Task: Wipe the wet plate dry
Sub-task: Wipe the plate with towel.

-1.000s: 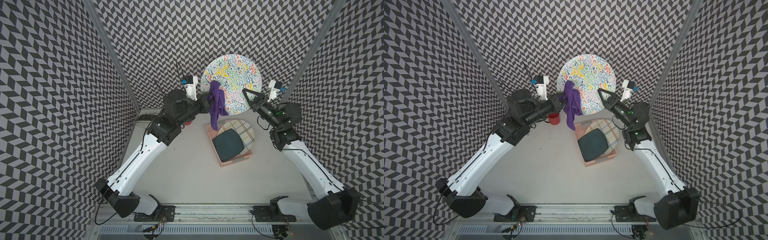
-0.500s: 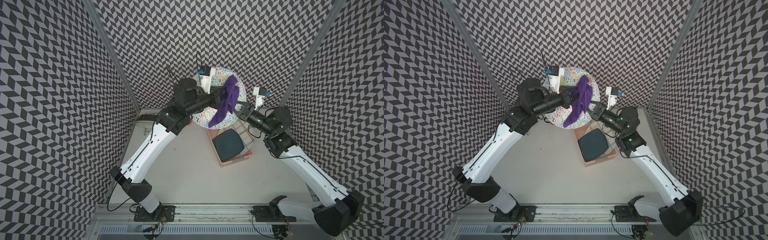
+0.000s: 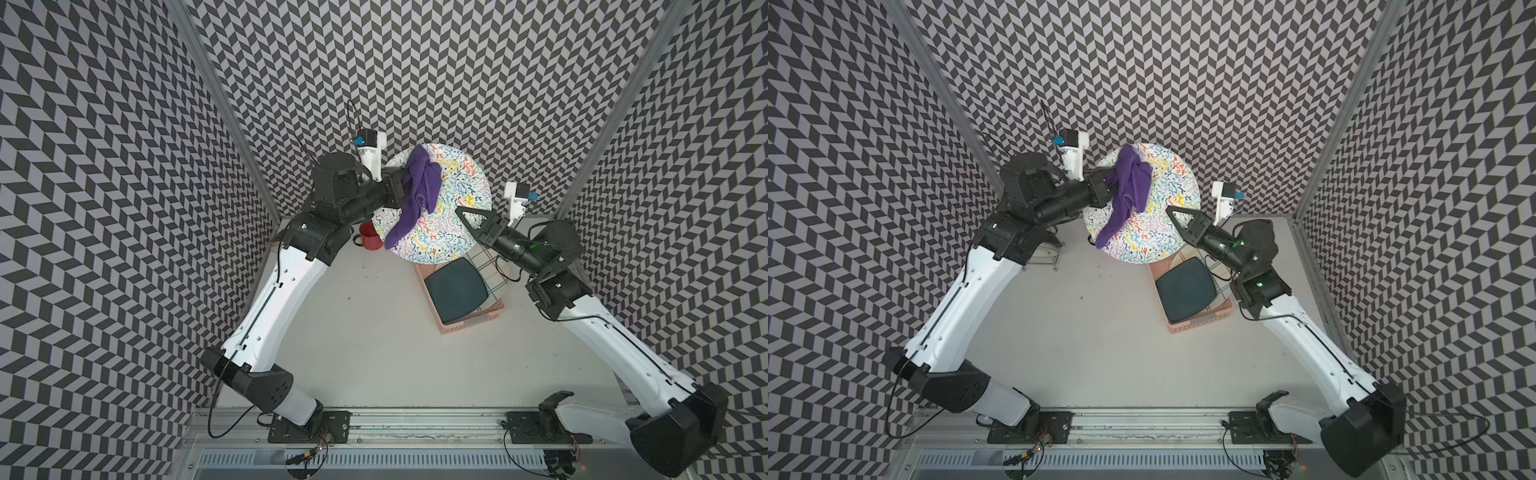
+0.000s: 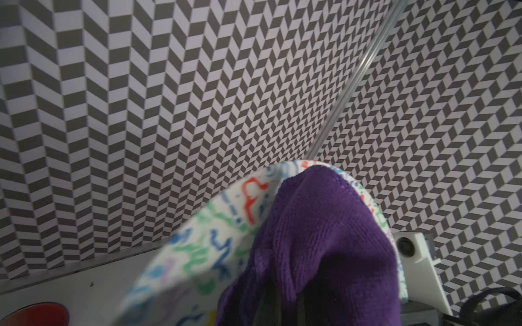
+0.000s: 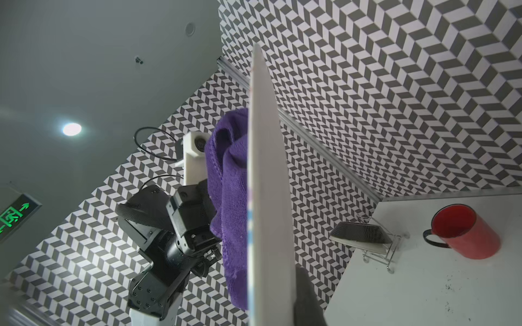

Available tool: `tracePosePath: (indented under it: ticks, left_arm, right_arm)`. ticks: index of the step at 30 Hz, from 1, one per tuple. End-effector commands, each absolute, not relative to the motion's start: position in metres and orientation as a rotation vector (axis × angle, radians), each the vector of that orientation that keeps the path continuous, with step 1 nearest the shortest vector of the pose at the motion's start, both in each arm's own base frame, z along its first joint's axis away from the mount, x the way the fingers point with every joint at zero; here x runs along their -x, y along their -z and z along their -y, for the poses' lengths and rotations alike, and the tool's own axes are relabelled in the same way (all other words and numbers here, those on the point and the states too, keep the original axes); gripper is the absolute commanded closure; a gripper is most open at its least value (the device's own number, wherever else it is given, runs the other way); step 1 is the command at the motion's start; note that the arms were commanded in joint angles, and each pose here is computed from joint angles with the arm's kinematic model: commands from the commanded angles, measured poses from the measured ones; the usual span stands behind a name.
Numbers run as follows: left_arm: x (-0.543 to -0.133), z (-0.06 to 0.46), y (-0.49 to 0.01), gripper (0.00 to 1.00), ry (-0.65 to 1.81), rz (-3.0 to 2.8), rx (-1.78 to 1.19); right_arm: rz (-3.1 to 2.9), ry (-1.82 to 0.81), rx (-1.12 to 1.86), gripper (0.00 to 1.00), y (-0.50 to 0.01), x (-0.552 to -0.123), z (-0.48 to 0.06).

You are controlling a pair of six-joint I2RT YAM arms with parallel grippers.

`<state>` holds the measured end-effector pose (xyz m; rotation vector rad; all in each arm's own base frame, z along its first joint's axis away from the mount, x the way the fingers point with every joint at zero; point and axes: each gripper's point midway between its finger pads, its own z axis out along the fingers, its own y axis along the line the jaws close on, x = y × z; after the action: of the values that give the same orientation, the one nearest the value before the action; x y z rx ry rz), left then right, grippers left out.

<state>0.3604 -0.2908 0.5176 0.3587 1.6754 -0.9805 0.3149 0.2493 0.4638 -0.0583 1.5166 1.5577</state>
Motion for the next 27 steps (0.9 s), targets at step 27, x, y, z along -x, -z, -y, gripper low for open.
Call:
tracePosePath:
  ticks: [27]
  left_arm:
    - [-0.292, 0.219, -0.609, 1.00, 1.999, -1.047, -0.227]
  right_arm:
    - [-1.077, -1.955, 0.246, 1.00, -0.543, -0.278, -0.225]
